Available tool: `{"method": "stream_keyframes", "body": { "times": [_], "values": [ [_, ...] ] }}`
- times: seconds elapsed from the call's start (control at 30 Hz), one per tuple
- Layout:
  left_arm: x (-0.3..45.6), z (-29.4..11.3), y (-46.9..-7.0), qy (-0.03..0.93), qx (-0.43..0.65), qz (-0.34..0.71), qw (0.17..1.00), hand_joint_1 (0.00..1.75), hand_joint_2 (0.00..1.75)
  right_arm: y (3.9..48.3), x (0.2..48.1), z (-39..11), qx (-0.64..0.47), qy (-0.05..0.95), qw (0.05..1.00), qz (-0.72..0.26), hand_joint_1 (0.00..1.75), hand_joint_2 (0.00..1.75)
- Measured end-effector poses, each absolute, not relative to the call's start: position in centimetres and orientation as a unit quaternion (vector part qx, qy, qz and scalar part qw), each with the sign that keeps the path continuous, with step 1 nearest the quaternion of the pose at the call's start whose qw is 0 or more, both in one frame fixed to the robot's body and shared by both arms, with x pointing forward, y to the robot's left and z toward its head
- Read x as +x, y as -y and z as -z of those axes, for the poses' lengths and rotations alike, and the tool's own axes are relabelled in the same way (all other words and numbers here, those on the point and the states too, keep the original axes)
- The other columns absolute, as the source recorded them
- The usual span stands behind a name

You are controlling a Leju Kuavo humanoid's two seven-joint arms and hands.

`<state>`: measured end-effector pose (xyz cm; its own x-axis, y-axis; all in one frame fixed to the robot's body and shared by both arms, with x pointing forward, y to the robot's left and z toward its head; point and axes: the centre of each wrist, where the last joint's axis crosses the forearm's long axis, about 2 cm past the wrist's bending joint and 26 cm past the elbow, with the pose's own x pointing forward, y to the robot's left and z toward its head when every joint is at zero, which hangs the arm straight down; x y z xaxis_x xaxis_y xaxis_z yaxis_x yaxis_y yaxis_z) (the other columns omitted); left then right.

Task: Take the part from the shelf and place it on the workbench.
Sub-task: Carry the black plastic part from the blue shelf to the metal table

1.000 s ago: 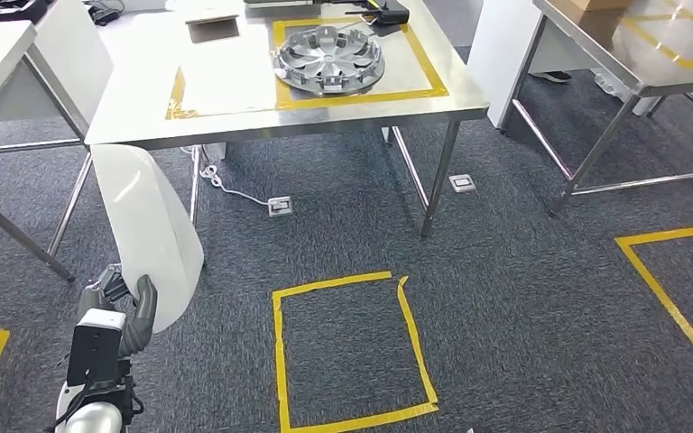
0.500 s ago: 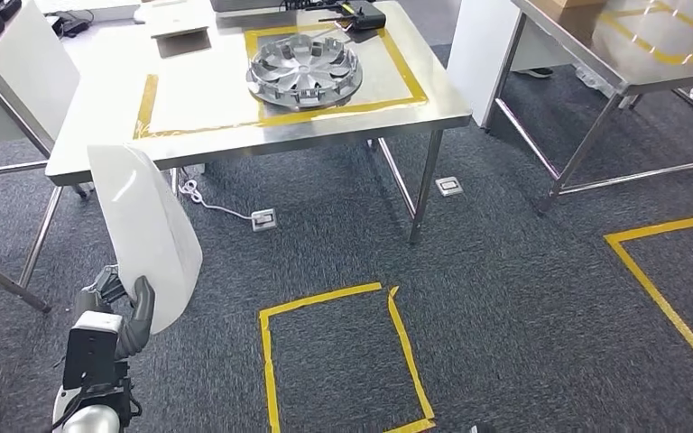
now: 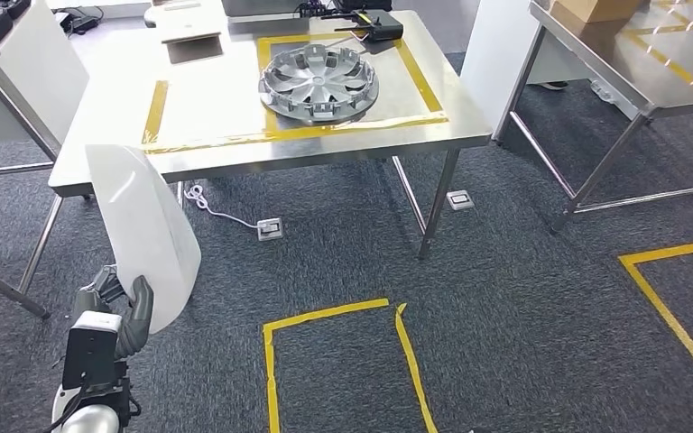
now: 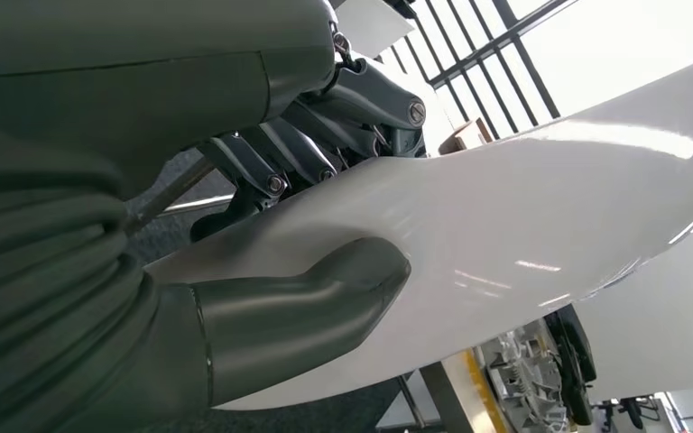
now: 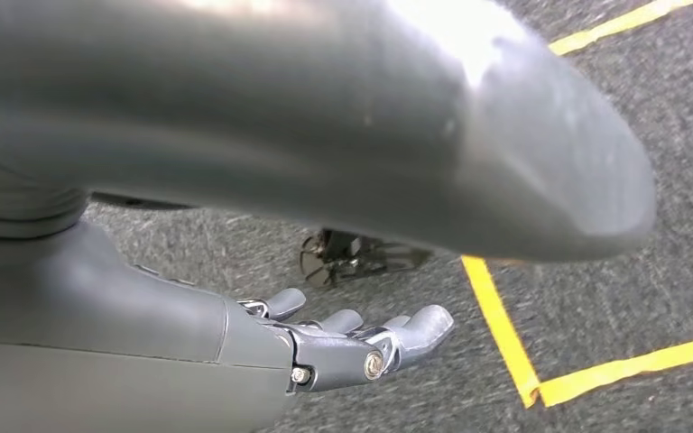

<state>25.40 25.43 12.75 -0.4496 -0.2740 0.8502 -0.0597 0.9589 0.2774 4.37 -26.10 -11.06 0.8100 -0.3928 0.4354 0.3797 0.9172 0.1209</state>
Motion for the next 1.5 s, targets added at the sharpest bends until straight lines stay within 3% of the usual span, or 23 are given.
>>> {"method": "stream_keyframes", "body": {
  "times": [1.5],
  "values": [
    [26.4, -11.9, -26.0, 0.845, 0.09, 0.113, 0.514, 1.75, 1.75, 26.0, 4.2, 11.1, 0.014, 0.229, 0.95, 0.214, 0.0, 0.0]
  ]
}}
